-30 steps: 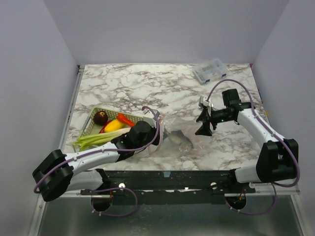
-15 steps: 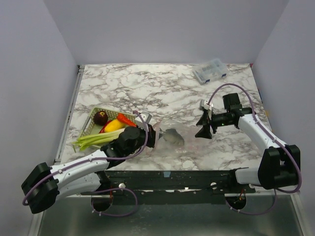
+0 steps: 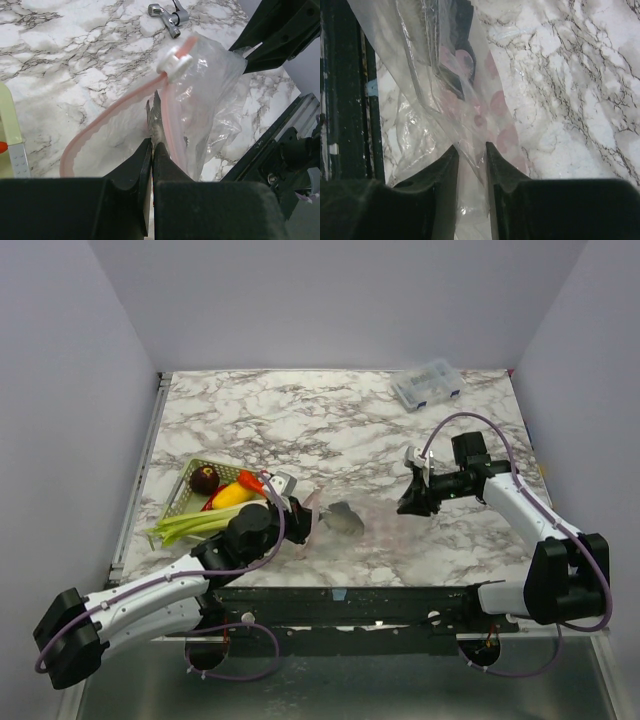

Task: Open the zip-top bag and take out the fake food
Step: Pick up the fake fish from the zipper food storage bag.

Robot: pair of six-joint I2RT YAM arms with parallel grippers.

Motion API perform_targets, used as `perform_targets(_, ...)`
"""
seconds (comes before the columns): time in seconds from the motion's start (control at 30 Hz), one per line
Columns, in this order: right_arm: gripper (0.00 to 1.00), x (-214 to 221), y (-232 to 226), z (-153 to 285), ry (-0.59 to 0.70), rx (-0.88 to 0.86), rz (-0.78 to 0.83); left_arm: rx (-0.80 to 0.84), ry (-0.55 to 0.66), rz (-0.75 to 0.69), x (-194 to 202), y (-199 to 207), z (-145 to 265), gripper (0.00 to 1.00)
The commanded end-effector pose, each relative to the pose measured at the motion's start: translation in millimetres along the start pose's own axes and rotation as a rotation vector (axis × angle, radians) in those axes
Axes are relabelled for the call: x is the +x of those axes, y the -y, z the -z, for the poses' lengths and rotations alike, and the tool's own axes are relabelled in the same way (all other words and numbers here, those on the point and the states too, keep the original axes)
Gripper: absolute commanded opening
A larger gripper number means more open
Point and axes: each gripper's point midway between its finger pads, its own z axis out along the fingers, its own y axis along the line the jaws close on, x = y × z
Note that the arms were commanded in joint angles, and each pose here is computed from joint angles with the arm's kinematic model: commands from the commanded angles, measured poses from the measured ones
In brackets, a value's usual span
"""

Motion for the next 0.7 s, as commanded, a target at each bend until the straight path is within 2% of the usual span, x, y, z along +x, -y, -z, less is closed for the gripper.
perform_targets(0.0,0.24,-2.1,2.9,1.8,0.002,0.028,0.005,-0.032,0.031,-0.003,-5.6,-6.4,6.6,0.0)
perform_targets(0.67,0.21,-8.6,3.2,6.9,0.007,0.044,0.026,-0.049,0.101,0.019,-36.7,-4.3,50.6,0.0)
